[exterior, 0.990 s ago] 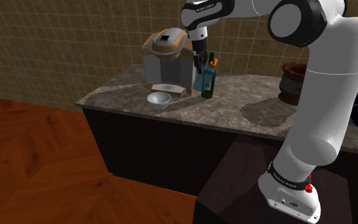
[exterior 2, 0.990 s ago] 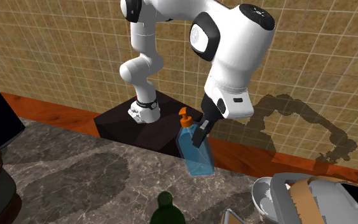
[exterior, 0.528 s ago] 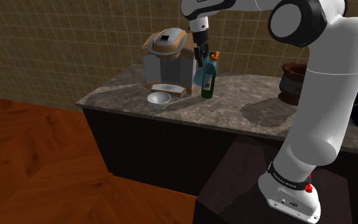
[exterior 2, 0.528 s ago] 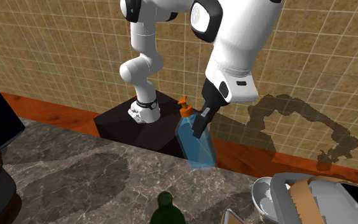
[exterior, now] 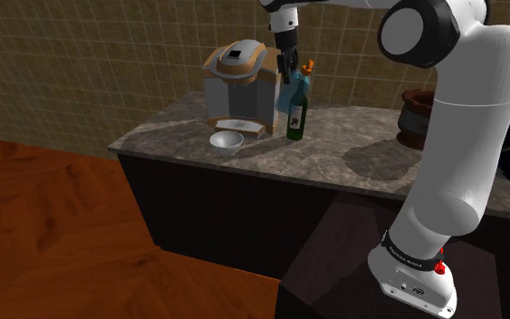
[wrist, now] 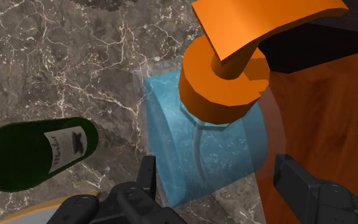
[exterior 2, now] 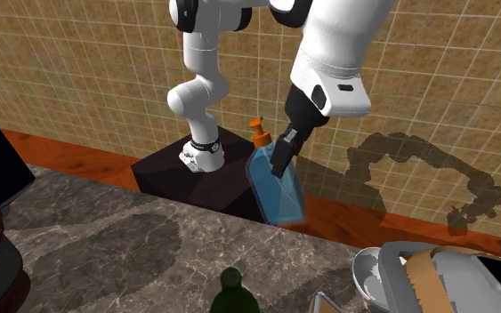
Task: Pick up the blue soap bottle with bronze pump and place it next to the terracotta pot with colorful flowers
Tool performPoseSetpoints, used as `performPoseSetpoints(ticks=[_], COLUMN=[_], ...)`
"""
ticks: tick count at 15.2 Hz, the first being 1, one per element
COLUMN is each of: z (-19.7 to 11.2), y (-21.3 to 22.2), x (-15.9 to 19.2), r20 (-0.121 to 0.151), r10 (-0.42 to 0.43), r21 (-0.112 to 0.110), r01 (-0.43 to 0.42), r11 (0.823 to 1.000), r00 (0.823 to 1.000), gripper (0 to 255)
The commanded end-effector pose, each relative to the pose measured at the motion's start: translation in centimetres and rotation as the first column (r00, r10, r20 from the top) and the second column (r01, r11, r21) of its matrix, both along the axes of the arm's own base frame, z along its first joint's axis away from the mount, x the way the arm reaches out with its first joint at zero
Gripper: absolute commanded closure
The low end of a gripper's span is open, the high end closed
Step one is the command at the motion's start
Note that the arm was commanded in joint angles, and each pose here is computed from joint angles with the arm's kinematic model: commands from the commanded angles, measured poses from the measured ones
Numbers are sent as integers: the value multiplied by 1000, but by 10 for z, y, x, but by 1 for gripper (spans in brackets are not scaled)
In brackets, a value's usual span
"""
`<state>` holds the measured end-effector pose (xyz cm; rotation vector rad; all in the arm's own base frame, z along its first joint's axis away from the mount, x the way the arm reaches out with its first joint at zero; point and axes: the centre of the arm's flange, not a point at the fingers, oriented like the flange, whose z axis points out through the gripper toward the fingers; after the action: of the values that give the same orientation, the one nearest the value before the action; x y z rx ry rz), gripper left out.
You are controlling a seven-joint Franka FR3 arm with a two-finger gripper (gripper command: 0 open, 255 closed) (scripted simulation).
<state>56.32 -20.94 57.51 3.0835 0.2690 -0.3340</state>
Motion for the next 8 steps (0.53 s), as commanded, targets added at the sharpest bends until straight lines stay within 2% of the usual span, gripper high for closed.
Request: performPoseSetpoints(ticks=[1,8], z=[11,48], y=[-1,-1], x=[0,0], r20=[0,0], r10=[0,0], r21=[0,0], r01=[0,0], r11=[1000,1000], r00=[1000,1000], gripper=[255,255])
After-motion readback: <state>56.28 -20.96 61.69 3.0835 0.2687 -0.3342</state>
